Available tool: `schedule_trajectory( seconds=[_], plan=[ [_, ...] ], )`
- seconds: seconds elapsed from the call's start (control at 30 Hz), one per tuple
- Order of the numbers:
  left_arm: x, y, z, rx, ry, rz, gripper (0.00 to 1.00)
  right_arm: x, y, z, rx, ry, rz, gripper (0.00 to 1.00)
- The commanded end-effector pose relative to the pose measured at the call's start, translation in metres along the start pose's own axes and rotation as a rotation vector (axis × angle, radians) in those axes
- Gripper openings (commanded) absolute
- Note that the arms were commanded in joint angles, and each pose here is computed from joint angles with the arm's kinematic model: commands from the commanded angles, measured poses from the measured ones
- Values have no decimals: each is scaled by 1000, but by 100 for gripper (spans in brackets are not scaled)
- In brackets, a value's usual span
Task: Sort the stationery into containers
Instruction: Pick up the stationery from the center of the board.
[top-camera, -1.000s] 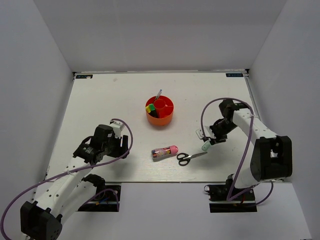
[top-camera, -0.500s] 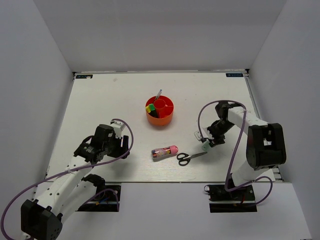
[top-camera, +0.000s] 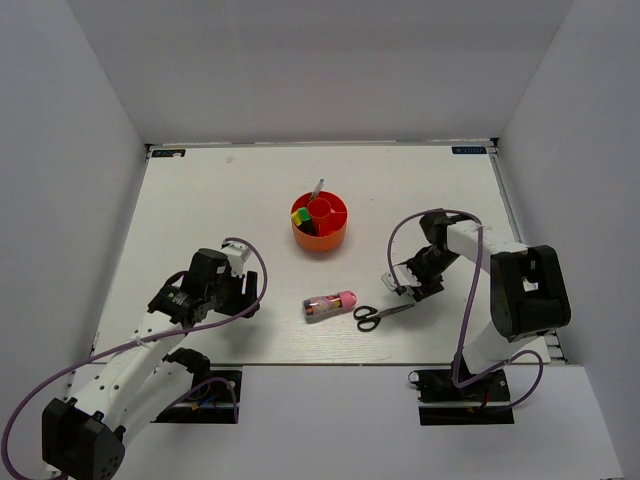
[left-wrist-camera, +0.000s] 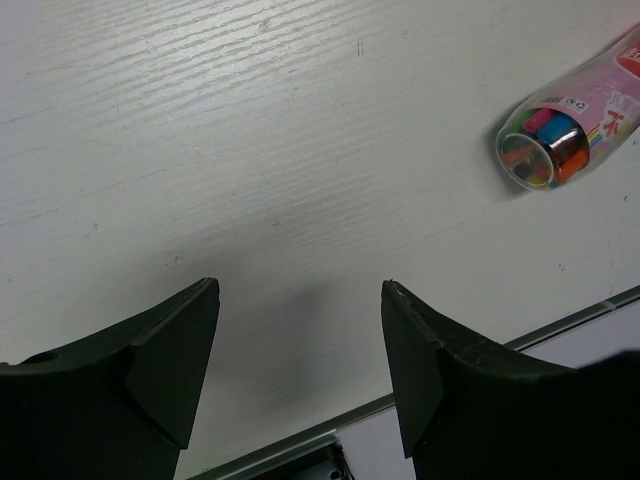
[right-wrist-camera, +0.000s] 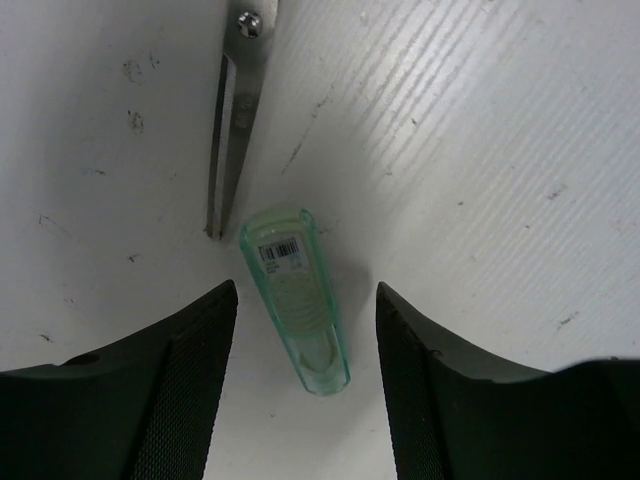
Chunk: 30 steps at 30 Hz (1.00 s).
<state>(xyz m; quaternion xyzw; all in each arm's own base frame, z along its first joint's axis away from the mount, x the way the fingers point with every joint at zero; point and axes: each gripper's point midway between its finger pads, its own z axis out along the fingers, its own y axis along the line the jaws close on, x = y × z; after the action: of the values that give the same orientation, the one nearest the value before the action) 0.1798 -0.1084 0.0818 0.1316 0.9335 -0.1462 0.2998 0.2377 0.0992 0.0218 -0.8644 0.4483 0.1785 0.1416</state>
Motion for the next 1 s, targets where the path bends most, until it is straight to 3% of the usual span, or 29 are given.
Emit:
schedule_trajectory(
  seconds=[0.0,0.27,0.47,0.7,0.87,0.97],
  plan=[
    [-8,-3,-5,14,-20,8,76,-2,-4,4,3,16,-192,60],
    [-8,-2,-5,10,-24,6,76,0,5,17,-30,65,-212,52],
    [-9,-3,-7,13,-29,9,76,4,8,19,-58,90,-194,26],
    [-9,-3,-7,12,-29,6,76,9,14,24,-104,110,-158,27],
    [-9,-3,-7,10,-30,7,76,3,3,20,-81,92,-55,0],
    [-9,-4,-6,14,-25,11,76,-12,-20,7,-8,38,64,0]
  ],
)
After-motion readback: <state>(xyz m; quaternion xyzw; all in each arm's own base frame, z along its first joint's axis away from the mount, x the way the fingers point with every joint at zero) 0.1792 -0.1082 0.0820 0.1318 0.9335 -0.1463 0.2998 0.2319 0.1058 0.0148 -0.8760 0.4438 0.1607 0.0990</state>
